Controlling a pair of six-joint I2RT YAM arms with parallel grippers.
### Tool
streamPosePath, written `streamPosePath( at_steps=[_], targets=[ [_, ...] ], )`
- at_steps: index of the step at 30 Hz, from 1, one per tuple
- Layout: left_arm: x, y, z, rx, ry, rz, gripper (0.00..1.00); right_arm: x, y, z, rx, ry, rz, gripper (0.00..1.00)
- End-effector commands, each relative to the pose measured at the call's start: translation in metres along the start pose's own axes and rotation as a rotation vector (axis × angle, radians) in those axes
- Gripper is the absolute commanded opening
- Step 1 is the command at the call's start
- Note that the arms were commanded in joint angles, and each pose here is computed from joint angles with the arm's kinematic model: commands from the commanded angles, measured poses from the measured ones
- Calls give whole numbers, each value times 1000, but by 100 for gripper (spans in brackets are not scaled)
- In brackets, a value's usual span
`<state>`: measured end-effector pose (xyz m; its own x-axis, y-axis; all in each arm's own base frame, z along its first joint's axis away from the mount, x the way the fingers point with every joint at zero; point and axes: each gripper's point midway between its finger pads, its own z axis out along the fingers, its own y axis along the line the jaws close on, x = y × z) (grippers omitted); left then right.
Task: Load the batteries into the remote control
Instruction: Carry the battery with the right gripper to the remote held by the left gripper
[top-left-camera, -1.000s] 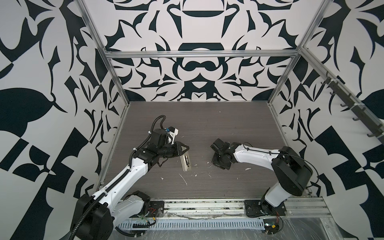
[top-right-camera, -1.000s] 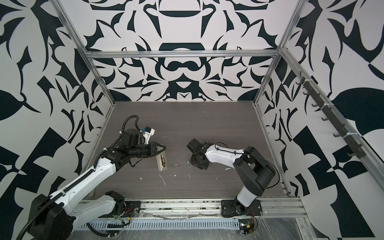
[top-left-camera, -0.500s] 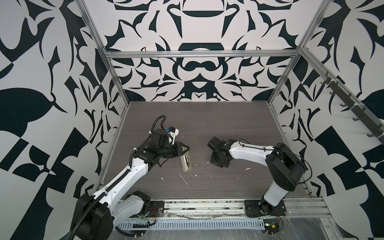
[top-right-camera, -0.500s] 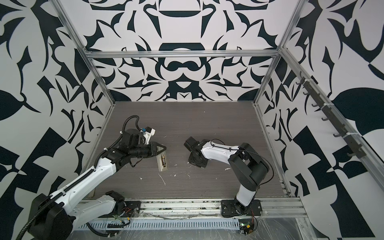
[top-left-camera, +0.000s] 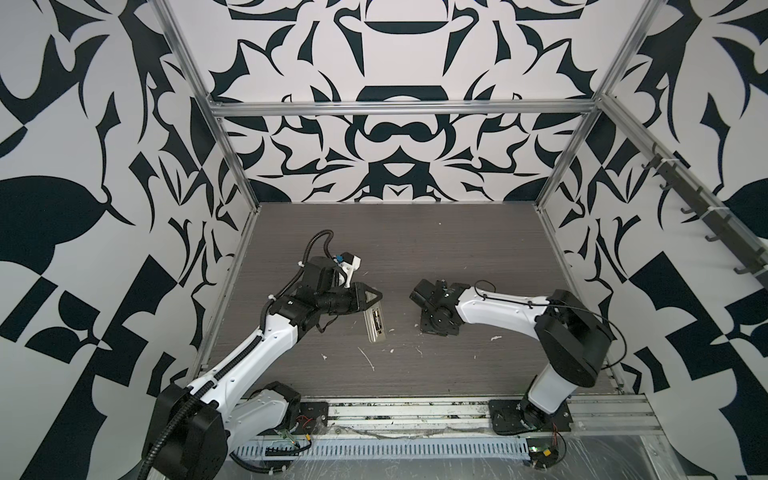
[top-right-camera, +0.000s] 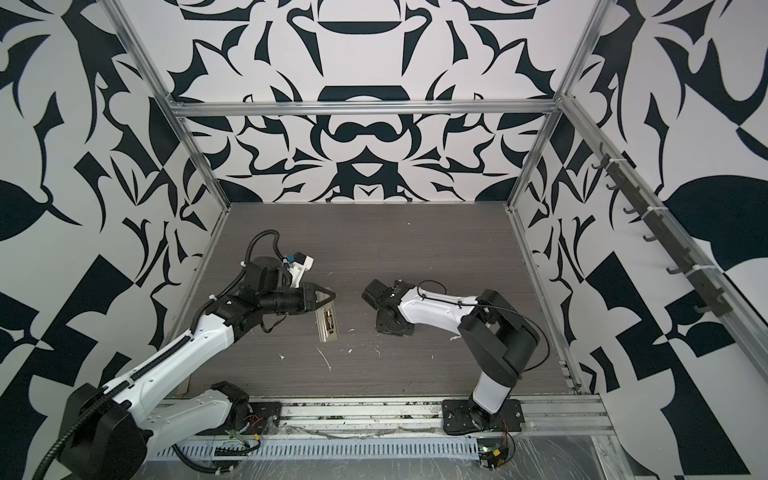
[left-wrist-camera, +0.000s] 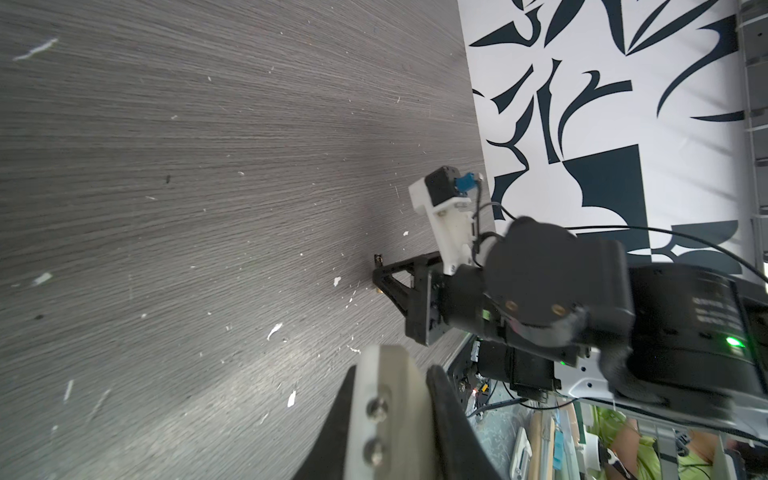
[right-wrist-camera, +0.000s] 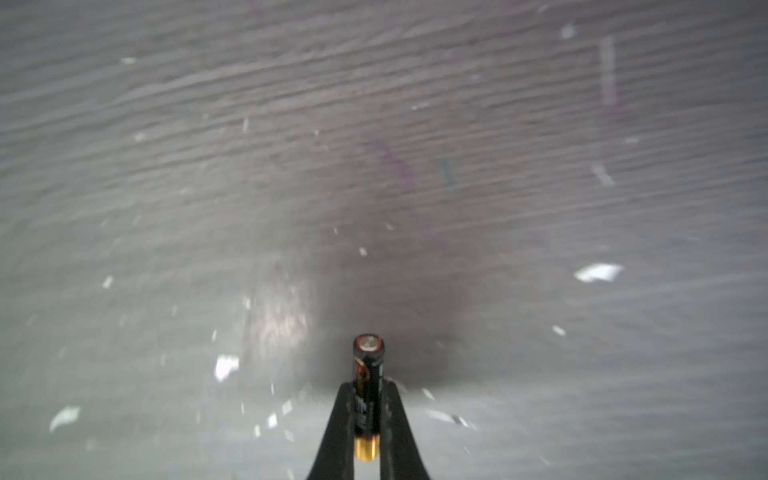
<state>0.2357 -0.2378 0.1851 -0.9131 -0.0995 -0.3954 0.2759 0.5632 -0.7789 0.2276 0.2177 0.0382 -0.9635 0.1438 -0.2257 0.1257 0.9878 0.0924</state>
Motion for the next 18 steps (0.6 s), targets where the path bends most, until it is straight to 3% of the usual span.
streamPosePath(
  at_steps=[1,8,18],
  targets=[
    [-8,-24,-2,89,-2,33,0,-13,5,-52,-100,-104,-72,0],
    [-12,-39,1,174,16,31,0,-5,33,-136,-330,-127,-221,0],
    [-24,-55,0,218,1,54,0,13,115,-196,-528,-52,-383,0]
  ],
)
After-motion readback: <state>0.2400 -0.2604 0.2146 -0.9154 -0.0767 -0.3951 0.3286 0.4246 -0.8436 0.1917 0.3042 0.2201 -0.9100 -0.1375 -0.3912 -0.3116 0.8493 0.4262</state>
